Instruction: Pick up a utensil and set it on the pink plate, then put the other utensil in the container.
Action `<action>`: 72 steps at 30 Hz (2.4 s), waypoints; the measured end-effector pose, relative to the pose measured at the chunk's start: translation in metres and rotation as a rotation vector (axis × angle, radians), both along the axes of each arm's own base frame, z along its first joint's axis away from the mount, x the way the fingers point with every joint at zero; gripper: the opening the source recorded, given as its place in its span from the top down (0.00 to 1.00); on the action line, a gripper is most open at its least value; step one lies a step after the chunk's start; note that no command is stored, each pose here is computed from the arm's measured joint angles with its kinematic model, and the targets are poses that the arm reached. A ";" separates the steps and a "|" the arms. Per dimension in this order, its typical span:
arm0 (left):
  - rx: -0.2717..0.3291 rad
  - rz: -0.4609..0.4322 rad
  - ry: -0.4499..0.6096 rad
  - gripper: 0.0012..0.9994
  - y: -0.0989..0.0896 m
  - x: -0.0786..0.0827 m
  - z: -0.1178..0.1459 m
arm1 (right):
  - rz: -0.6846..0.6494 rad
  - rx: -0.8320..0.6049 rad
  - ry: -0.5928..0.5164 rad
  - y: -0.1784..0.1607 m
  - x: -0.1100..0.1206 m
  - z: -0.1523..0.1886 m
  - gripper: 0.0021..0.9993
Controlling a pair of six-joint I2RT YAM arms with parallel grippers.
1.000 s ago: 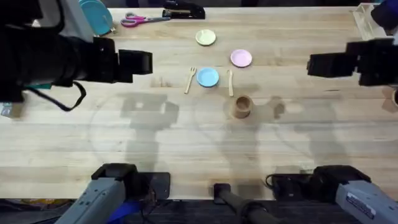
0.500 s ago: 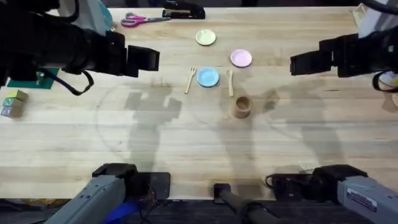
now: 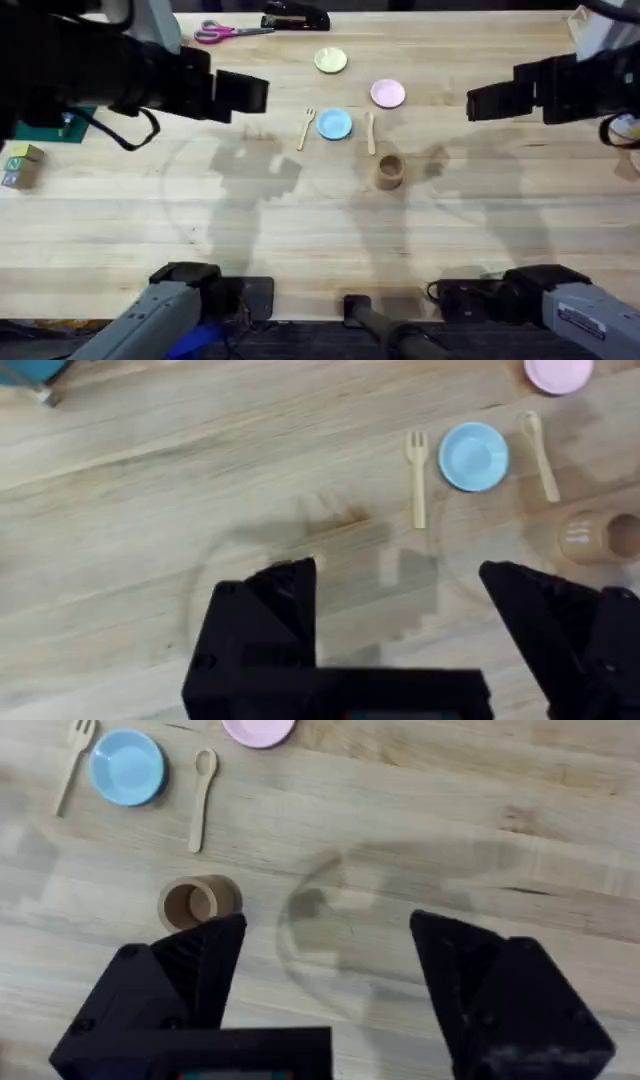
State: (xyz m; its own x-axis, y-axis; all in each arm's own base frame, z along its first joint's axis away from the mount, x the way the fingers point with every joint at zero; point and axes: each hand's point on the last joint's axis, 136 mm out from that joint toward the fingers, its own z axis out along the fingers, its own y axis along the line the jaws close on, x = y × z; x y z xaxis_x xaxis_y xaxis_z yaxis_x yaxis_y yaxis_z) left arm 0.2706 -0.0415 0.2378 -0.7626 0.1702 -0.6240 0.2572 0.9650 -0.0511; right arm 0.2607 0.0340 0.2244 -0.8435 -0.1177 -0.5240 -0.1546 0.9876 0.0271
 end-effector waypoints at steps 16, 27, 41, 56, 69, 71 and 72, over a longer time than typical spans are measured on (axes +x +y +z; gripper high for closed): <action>0.060 -0.252 0.176 0.00 -0.066 0.041 -0.074 | 0.000 0.000 0.000 0.000 0.000 0.000 0.00; 0.101 -0.257 0.262 0.01 -0.072 0.071 -0.130 | 0.000 0.000 0.001 0.000 0.000 0.000 0.00; 0.075 -0.176 0.327 0.01 -0.076 0.089 -0.173 | 0.000 0.000 0.001 0.000 0.000 0.000 0.00; 0.137 -0.144 0.347 0.00 -0.081 0.092 -0.194 | 0.000 0.000 0.003 0.000 -0.001 0.000 0.00; 0.147 -0.113 0.349 0.00 -0.080 0.092 -0.195 | 0.000 -0.001 0.006 0.000 -0.001 -0.001 0.00; 0.147 -0.111 0.355 0.00 -0.080 0.092 -0.197 | 0.000 0.000 0.005 0.000 -0.001 -0.001 0.00; 0.148 -0.112 0.360 0.00 -0.080 0.091 -0.199 | 0.000 -0.001 0.005 0.000 -0.001 -0.001 0.00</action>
